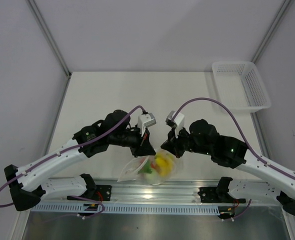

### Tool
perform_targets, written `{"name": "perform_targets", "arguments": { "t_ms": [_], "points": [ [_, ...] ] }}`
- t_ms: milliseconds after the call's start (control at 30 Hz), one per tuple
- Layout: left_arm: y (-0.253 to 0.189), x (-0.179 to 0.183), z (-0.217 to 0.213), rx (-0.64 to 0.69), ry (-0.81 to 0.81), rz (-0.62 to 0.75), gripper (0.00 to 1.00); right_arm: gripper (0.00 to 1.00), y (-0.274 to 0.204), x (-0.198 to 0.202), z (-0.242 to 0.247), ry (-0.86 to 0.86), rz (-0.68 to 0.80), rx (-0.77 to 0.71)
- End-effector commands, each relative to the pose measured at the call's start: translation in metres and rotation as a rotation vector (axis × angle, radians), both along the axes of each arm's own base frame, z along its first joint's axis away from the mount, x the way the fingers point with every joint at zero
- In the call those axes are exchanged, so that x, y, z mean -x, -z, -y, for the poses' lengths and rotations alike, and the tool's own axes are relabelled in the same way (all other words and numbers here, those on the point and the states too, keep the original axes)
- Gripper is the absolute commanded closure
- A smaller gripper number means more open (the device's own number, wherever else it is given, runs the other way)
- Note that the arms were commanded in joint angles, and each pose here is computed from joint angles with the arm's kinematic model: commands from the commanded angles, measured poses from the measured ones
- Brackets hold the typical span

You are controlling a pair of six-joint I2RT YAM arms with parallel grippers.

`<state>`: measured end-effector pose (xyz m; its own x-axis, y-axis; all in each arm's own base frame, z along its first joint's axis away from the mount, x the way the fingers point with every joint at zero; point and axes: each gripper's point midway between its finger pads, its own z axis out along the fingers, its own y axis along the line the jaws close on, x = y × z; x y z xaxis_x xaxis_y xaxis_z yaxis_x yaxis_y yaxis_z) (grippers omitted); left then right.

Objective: Place the food in the zip-top bag and seal the zipper
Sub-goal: Zip the zipper food storage bag at the center of the board.

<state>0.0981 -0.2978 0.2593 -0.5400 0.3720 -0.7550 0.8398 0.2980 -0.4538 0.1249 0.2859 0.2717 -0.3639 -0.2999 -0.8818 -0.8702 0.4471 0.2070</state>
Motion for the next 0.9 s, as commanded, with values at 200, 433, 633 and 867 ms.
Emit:
{"name": "perform_targets", "arguments": {
  "t_ms": [200, 433, 633, 867],
  "points": [
    [-0.026, 0.006, -0.021, 0.031, -0.054, 0.043, 0.98, 1.00, -0.016, -0.051, 0.037, 0.339, 0.039, -0.080],
    [-0.026, 0.007, -0.029, 0.011, -0.070, 0.050, 0.99, 1.00, -0.015, -0.048, 0.047, 0.341, 0.048, -0.054],
    [-0.025, 0.006, -0.034, -0.007, -0.088, 0.055, 0.99, 1.00, -0.009, -0.049, 0.056, 0.379, 0.040, -0.023],
    [-0.021, 0.007, -0.042, -0.027, -0.103, 0.060, 1.00, 1.00, -0.003, -0.053, 0.069, 0.439, 0.042, -0.001]
  ]
}}
